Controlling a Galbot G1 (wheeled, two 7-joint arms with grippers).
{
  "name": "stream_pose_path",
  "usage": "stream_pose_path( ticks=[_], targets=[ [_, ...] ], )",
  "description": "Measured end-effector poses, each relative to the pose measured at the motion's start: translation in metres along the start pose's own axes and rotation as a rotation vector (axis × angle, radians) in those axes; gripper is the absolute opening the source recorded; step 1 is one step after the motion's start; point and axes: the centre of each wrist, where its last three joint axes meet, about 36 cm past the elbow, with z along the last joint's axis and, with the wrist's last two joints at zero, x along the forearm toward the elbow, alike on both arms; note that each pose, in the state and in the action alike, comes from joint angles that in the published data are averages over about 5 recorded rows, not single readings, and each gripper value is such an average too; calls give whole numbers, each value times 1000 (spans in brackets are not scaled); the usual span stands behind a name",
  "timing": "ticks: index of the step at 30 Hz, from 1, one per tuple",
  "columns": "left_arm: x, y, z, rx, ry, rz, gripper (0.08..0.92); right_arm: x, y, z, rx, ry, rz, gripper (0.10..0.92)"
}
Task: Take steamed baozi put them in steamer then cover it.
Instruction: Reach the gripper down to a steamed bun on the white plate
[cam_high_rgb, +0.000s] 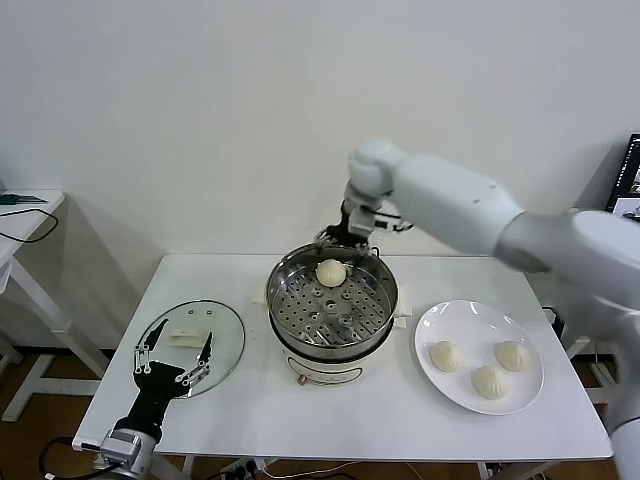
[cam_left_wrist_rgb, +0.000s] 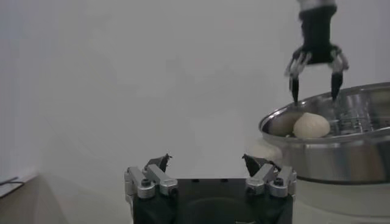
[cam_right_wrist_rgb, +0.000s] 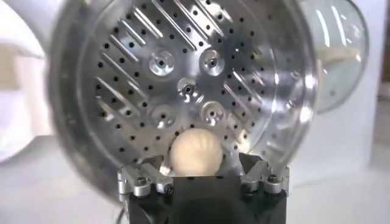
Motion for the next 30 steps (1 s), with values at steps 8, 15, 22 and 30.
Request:
stream_pose_path(
  ticks=[8,15,22,30],
  targets=[
    [2,-5,-4,-2,-7,8,823,5,115,14,-419,-3,-42,823],
    [4,-10,-5,-1,-12,14,823,-27,197,13,-724,-21,-87,823],
    [5,-15,-7,1,-16,18,823,-72,240,1,-908,-46,-102,823],
    [5,-17,-8,0,-20,20,823,-109,258,-7,-1019,-47,-103,823]
  ],
)
